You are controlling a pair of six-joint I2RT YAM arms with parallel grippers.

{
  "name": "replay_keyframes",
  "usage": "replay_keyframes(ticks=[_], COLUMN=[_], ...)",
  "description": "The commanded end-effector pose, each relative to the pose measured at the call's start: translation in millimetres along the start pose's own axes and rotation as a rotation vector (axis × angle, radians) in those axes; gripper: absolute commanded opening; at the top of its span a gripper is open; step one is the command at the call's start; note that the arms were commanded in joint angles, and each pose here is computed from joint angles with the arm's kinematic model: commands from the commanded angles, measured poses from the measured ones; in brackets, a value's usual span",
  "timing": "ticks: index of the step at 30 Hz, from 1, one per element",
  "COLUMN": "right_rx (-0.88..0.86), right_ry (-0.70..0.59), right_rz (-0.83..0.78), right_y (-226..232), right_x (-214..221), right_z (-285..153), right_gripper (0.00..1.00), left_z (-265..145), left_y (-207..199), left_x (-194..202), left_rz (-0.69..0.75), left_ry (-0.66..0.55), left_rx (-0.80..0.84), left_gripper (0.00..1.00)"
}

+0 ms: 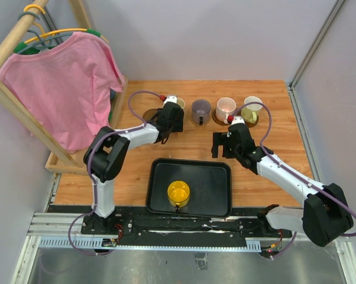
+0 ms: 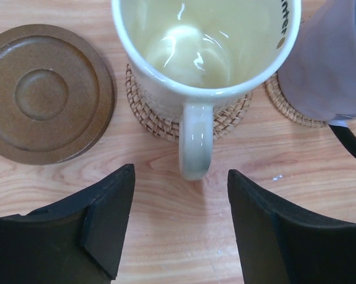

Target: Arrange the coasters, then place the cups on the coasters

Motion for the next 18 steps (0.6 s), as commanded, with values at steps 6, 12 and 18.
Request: replay_keyframes(ticks=[6,12,18], right_rx=[0.003,0.034,0.061], right_ry=[-0.039,-0.063,-0.051], right_rz=[0.021,-0.001,-0.01], right_y=[-1,-3,-5], right_x=[-11,-16,-19], right_z=[-4,-6,-4], right_gripper=[0.99,0.99,0.99], left_z=[-66,-125,-188], left_y=[17,24,25], left_x=[-27,-4,39], left_rz=[-0.035,0.002,-0.014], left_ry=[-0.11,-0.093,-0.062], left_rx=[0.014,0.082,0.308], left_gripper=[0.74,0.76,1.0])
Point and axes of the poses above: each gripper's point midway between its finger pads, its own z axis out along the fingers, its own y axis along the line the jaws close on, x = y × z, the point moved 10 cm from there along -z, back along the fingers, and after that the axes turned 1 degree about z, right-handed, at the moved point
